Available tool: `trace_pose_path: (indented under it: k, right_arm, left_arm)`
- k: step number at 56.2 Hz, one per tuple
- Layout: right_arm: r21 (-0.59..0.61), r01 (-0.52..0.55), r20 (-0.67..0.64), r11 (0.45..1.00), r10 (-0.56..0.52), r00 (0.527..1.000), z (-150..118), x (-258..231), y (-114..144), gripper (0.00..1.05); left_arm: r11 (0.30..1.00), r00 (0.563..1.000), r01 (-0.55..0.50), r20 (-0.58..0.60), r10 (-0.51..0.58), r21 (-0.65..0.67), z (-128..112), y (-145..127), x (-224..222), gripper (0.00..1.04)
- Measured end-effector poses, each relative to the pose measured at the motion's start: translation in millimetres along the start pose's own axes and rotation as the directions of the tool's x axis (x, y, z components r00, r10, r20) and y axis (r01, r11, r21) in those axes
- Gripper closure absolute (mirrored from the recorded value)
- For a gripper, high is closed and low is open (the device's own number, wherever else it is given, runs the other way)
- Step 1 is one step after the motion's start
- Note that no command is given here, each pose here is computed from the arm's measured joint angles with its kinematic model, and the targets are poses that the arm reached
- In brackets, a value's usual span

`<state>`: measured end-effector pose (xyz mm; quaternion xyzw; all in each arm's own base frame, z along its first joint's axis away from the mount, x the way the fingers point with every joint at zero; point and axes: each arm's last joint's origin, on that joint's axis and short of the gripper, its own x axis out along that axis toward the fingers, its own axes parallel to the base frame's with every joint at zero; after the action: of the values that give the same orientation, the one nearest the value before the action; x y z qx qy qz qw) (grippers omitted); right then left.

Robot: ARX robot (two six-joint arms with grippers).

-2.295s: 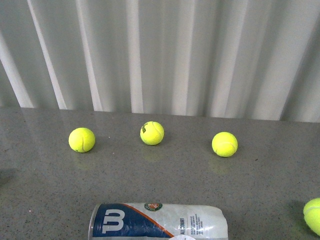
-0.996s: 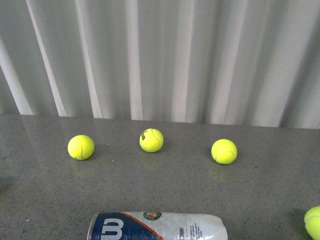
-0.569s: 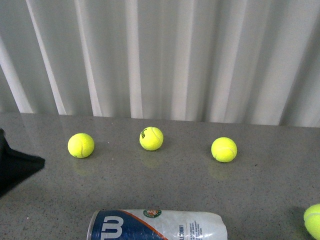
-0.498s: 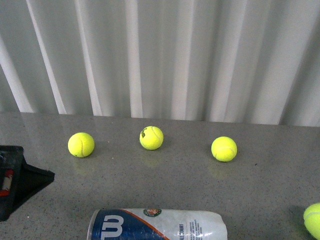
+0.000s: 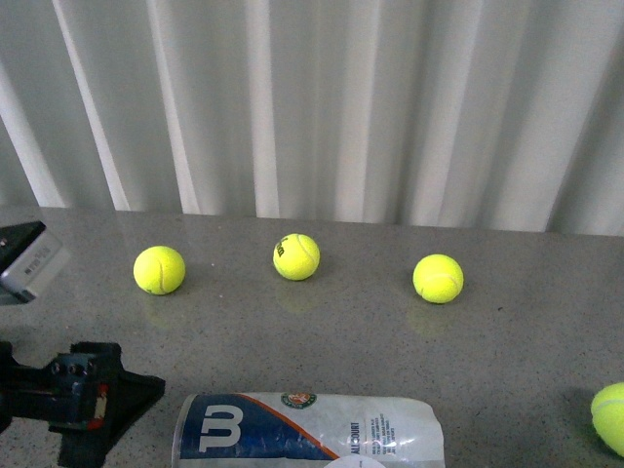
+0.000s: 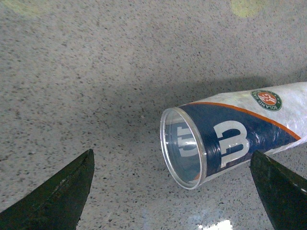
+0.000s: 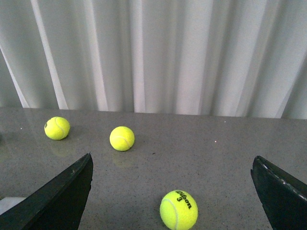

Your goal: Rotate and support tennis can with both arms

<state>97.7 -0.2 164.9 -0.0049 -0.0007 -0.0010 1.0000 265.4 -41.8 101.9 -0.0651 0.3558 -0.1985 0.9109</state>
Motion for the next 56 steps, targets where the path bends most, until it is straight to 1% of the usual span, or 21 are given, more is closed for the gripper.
trace_pose_path:
  k: [16, 27, 44, 48, 56]
  right_arm:
    - [0.0, 0.0, 0.0, 1.0, 0.0, 1.0, 0, 0, 0, 0.07]
    - [0.0, 0.0, 0.0, 1.0, 0.0, 1.0, 0, 0, 0, 0.07]
    - [0.0, 0.0, 0.0, 1.0, 0.0, 1.0, 0, 0, 0, 0.07]
    - [0.0, 0.0, 0.0, 1.0, 0.0, 1.0, 0, 0, 0, 0.07]
    - [0.0, 0.0, 0.0, 1.0, 0.0, 1.0, 0, 0, 0, 0.07]
  left_arm:
    - [1.0, 1.0, 0.025, -0.011, -0.026, -0.005, -16, -22, 28, 0.07]
    - [0.994, 0.997, 0.064, -0.025, -0.066, -0.083, -24, -31, 37, 0.07]
    - [0.973, 0.995, 0.097, 0.01, -0.097, -0.209, -33, -42, 51, 0.07]
    - [0.964, 0.995, 0.102, 0.02, -0.1, -0.246, -36, -44, 54, 0.2]
    - [0.949, 0.994, 0.106, 0.043, -0.098, -0.296, -35, -44, 55, 0.42]
